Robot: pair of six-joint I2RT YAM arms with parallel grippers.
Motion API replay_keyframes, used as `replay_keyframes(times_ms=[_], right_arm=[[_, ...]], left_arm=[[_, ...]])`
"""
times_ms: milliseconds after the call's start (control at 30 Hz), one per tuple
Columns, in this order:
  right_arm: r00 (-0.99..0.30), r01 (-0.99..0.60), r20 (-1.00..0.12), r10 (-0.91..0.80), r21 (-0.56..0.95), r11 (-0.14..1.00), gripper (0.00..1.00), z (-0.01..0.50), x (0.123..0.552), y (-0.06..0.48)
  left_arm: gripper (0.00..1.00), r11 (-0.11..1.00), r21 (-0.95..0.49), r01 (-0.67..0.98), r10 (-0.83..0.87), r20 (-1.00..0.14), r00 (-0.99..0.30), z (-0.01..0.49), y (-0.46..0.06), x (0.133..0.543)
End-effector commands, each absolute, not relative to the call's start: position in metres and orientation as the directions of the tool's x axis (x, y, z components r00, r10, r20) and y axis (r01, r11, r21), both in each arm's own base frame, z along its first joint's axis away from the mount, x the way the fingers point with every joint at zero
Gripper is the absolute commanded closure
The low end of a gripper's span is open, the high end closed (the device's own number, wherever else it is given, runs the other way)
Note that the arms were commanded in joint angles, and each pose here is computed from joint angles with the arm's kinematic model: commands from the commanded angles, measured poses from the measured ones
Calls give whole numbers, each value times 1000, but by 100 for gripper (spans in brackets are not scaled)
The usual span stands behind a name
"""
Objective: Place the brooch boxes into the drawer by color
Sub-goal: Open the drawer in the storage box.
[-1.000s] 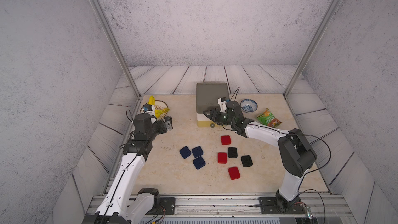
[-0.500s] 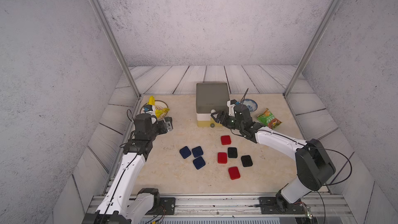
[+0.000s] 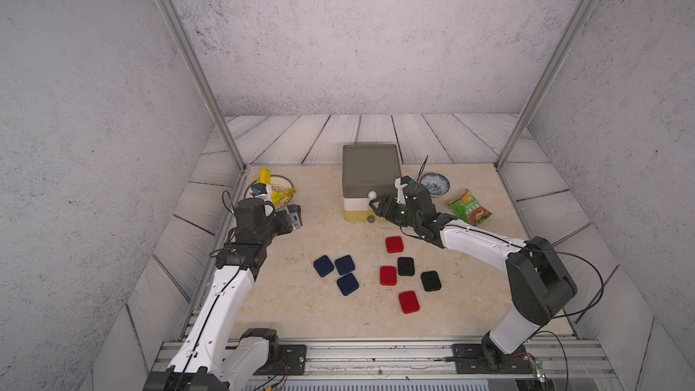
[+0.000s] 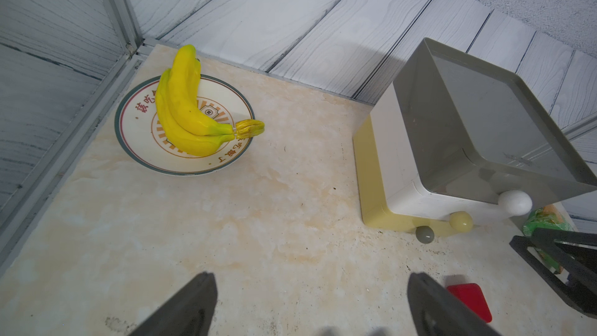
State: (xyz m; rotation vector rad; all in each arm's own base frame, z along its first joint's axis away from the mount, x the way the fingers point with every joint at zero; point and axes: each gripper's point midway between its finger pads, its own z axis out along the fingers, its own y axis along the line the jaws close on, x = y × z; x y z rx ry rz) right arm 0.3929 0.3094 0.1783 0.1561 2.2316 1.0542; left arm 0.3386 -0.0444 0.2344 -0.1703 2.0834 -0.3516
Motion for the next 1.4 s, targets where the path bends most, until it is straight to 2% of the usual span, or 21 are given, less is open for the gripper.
replay_keyframes(times_ms=[0, 1367], right_arm=[[-731, -201, -553, 399, 734, 649, 37, 205, 407, 314], [-689, -116, -464, 557, 829, 547, 52, 203, 442, 326]], left_arm=[[2, 946, -323, 29, -262, -814, -519, 235, -48, 339], [2, 937, -348, 31, -277, -794, -542, 229, -52, 341]])
